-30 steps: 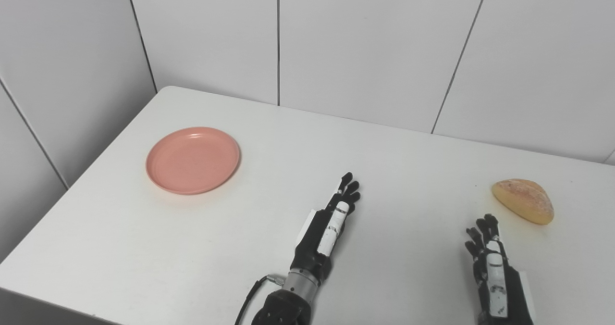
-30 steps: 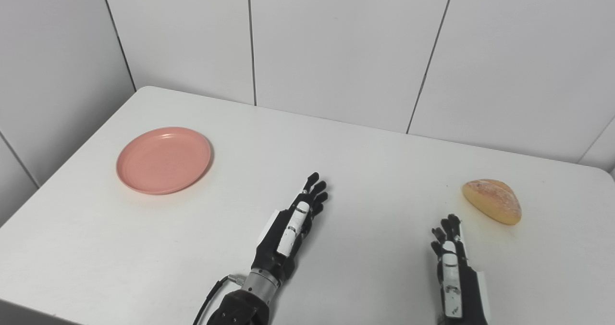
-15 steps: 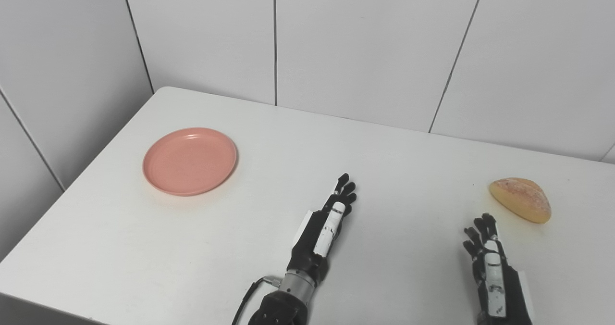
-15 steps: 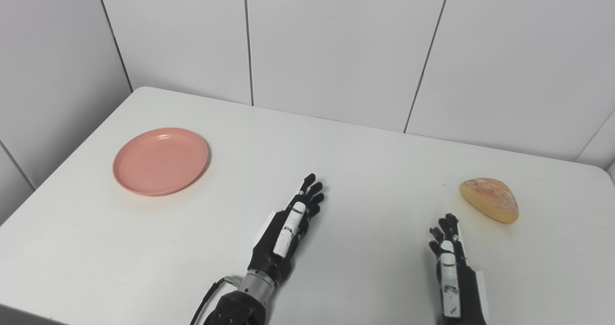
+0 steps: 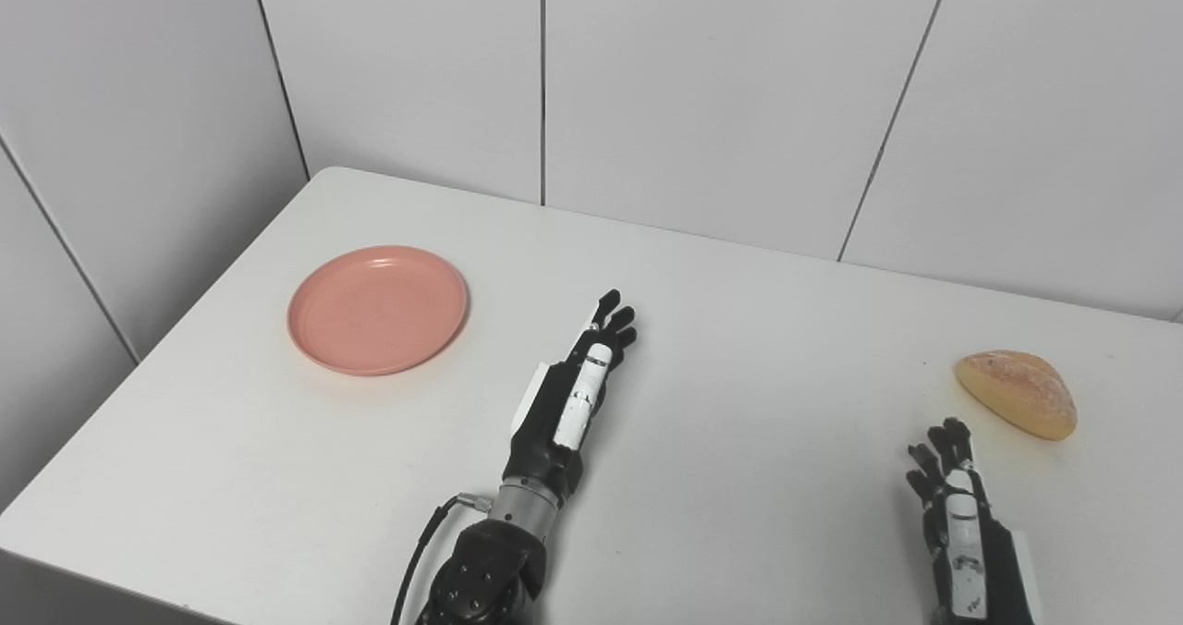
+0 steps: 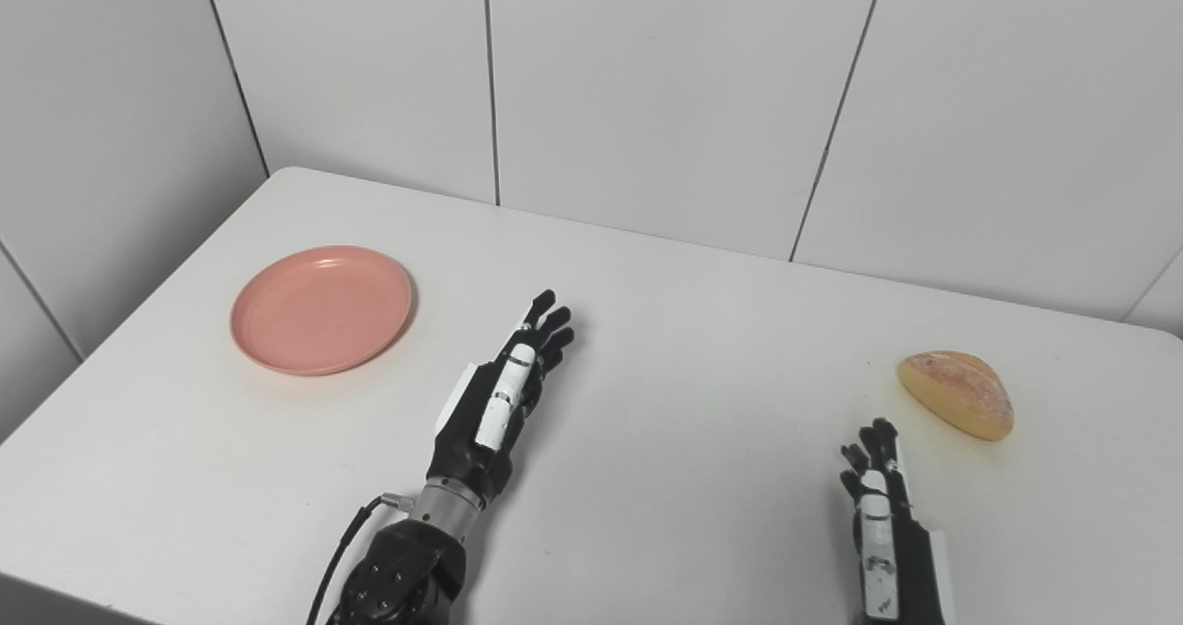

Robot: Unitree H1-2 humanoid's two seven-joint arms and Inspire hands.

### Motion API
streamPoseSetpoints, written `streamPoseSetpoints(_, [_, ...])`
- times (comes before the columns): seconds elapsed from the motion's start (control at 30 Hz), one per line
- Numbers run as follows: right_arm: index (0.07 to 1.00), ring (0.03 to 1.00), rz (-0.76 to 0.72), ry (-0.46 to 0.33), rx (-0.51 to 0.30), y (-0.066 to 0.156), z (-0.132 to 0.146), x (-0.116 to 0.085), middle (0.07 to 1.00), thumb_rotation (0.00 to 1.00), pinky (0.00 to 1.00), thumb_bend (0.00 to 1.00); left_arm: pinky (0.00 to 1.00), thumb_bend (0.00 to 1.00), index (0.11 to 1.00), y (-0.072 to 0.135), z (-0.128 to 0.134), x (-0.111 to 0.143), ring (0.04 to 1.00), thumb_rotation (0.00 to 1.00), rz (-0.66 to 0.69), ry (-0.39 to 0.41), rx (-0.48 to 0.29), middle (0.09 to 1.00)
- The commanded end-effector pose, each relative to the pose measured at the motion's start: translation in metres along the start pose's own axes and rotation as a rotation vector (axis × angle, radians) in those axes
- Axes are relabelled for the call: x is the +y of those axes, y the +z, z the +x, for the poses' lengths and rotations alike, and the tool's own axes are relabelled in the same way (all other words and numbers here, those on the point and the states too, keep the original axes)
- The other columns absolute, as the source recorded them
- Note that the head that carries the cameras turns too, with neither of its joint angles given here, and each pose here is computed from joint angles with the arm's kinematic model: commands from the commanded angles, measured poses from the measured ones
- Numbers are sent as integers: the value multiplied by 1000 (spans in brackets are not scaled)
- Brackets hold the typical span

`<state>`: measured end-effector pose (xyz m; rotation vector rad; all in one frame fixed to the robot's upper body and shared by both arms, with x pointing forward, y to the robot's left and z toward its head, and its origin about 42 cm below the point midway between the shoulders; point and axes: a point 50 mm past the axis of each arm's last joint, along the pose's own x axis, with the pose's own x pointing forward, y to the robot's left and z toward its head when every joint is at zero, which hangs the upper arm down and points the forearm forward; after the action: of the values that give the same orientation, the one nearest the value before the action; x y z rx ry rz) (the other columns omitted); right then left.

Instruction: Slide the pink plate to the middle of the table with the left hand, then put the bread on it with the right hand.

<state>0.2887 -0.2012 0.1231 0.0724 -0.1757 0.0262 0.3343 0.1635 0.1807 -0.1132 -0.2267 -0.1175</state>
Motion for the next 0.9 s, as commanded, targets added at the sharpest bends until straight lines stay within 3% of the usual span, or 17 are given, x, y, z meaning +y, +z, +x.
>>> streamPoseSetpoints(0.0, [979,957,5,3,-48,4,0,0,974,1000,967,247,982,441,944,29,13,4,942,1000,8,8,-92,952])
streamPoseSetpoints(0.2, [975,953,8,-2,-47,5,0,1,969,1000,966,242,979,454,950,47,27,31,946,1000,43,28,-164,961])
streamPoseSetpoints(0.87, [970,949,2,-5,-45,5,-3,-1,962,1000,960,250,946,401,922,106,81,90,929,1000,93,172,-254,938])
